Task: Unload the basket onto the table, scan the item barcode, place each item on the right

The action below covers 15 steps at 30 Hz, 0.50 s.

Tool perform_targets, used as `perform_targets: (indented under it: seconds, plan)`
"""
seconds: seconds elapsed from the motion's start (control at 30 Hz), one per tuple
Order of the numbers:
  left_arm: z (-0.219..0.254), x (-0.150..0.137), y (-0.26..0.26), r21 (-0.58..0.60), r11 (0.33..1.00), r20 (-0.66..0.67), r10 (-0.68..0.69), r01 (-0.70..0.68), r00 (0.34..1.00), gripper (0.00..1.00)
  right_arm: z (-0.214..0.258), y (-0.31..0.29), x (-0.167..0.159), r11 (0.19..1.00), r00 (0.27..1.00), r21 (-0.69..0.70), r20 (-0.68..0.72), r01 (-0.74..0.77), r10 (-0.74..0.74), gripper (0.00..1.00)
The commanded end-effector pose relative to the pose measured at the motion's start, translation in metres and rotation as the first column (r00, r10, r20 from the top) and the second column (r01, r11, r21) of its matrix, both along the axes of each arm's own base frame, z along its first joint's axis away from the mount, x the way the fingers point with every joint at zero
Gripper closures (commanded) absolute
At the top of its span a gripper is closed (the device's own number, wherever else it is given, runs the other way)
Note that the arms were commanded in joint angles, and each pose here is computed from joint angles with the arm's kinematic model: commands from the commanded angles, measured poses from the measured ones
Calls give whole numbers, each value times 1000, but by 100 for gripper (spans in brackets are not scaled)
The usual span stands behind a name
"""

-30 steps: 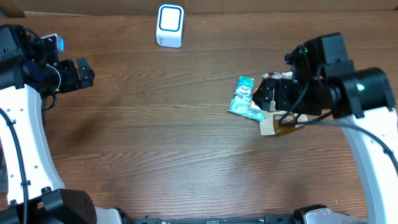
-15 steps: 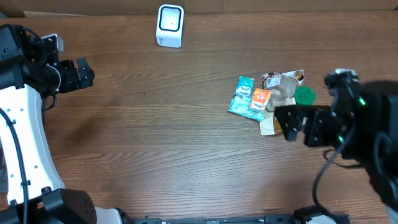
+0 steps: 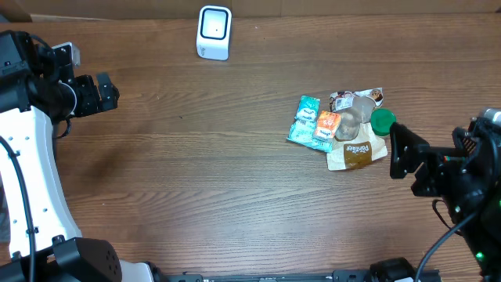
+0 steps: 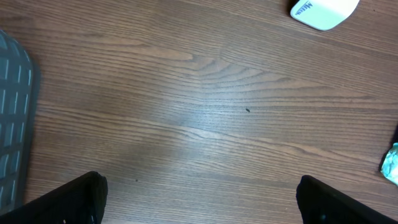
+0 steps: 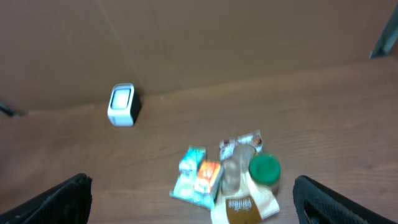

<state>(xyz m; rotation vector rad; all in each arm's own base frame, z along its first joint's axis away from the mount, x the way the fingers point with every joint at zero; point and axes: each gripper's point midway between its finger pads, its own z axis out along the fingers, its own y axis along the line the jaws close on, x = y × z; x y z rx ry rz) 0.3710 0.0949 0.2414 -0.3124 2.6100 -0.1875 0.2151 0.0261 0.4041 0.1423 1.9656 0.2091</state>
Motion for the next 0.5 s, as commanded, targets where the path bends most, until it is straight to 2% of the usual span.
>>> perform_targets:
  seconds: [0.0,0.47]
  plan:
    - [3,0,-1,14,1000,13,-27,26,1000,0,-11,-4,4,1000,999,-7,27,28,-27,0]
    - [3,0,-1,14,1000,13,-27,26,1000,0,-45,-5,33,997,959,55,275,49,-62,0]
